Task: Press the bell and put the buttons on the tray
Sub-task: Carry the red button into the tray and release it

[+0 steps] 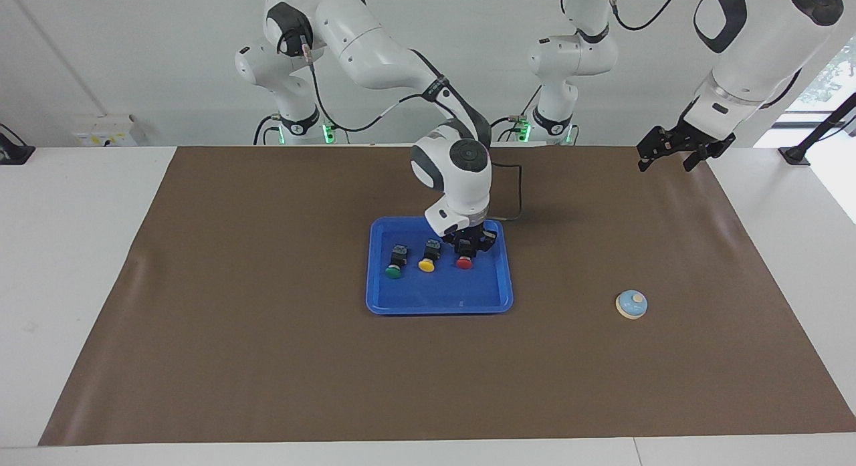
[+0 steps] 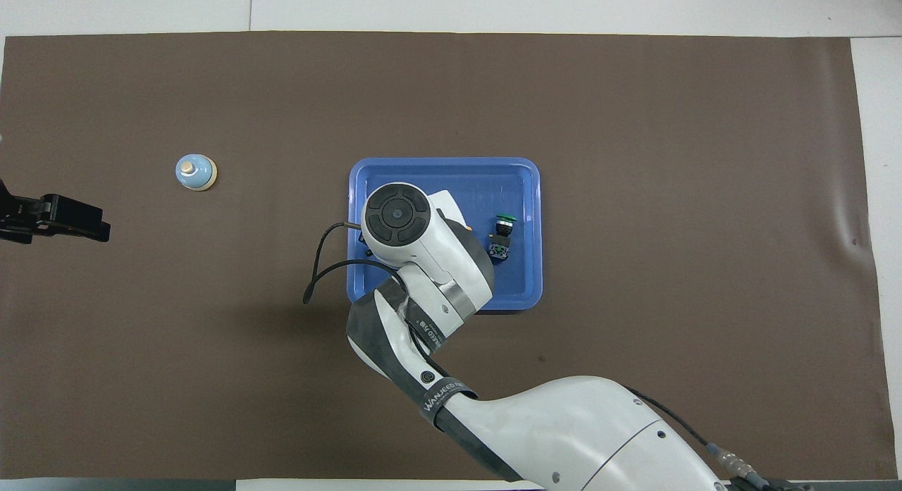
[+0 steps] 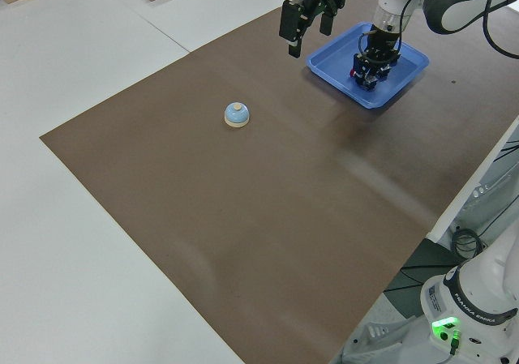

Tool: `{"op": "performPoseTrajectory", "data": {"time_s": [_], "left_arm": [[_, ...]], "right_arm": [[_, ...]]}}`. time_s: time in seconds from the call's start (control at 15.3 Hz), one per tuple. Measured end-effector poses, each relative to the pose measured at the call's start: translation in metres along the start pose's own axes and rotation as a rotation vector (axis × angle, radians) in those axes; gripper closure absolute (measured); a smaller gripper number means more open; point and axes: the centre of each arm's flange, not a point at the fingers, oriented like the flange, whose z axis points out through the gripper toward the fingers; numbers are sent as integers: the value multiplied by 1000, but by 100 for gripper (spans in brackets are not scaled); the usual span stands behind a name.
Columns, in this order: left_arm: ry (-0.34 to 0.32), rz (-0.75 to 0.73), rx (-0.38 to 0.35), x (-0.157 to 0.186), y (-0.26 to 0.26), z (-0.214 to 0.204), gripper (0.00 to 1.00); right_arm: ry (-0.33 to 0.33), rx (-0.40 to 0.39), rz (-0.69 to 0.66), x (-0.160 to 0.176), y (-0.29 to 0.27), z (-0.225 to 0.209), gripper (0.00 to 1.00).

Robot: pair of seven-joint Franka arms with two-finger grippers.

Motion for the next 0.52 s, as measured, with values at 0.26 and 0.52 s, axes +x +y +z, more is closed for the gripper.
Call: {"op": "performPoseTrajectory", "data": {"time_s": [0.26, 0.52], "left_arm": [[0, 0, 0, 0, 0, 0, 0], [0, 0, 0, 0, 0, 0, 0]], "right_arm": [[-9, -25, 31, 2, 4, -14, 3], [20, -2, 107, 46, 34, -73, 0]]}}
